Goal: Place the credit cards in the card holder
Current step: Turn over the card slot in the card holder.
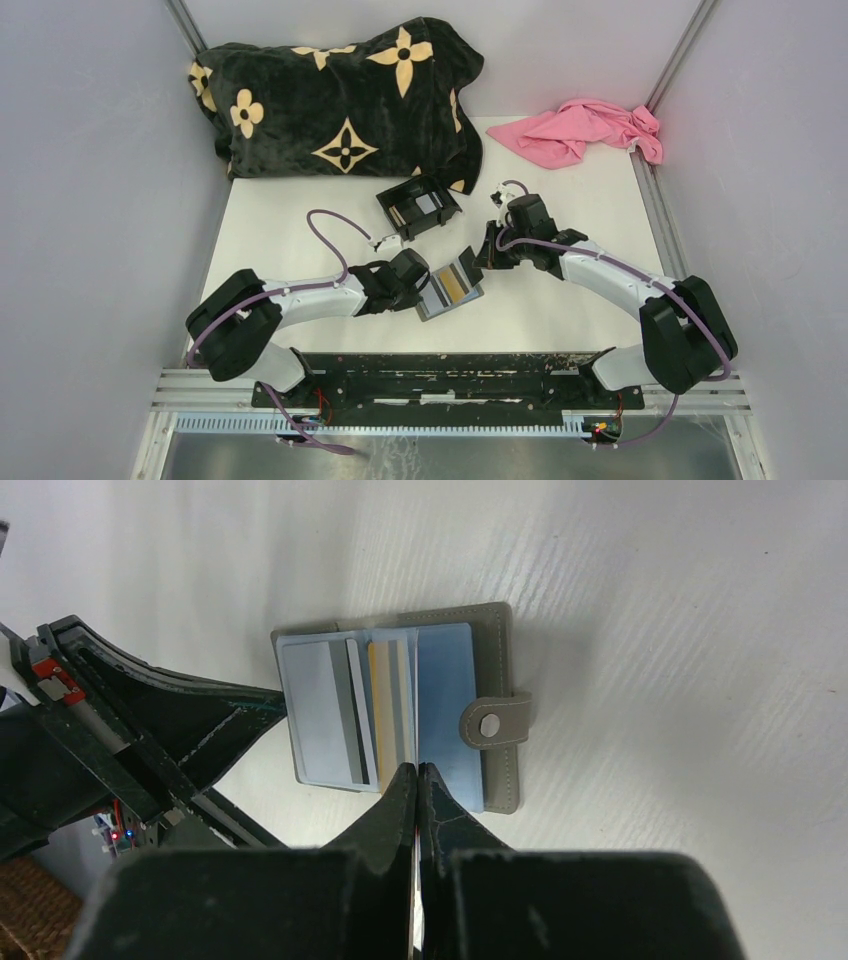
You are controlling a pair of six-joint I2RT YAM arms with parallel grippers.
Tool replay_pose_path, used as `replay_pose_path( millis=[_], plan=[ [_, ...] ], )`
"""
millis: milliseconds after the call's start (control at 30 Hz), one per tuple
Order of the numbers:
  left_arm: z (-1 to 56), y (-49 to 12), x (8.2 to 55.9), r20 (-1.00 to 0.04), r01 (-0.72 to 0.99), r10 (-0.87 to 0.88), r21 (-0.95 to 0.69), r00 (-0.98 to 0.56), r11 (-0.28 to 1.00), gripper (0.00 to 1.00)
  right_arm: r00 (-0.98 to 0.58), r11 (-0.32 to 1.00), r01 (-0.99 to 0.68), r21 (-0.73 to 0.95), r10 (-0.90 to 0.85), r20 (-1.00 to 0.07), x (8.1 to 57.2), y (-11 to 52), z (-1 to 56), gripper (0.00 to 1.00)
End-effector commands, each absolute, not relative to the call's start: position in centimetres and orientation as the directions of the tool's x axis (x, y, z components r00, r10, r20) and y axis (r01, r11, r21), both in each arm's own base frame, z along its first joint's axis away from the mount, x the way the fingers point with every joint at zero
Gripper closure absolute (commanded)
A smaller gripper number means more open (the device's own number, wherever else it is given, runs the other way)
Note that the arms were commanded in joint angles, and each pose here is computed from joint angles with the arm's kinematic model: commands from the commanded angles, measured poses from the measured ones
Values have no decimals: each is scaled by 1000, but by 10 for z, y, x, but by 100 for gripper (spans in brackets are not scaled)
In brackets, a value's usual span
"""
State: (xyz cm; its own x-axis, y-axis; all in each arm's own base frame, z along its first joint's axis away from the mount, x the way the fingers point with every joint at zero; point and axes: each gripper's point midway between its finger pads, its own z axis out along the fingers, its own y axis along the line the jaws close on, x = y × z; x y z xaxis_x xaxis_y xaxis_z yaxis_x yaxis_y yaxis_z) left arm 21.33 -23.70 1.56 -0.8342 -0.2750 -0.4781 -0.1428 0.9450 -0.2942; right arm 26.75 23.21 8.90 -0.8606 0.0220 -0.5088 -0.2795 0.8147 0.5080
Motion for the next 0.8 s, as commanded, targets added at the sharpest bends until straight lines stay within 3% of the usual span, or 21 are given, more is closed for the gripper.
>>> replay_pose_path(
  millis=[0, 767],
  plan=[
    [-7, -214, 205, -465, -136, -202, -170, -862, 976, 92, -835, 757, -319, 570, 60, -546, 277, 252, 117, 99],
    [-5, -213, 203, -462, -145, -215, -182, -860, 972, 92, -891, 697, -312, 645, 21, -454, 252, 302, 79, 99]
  ],
)
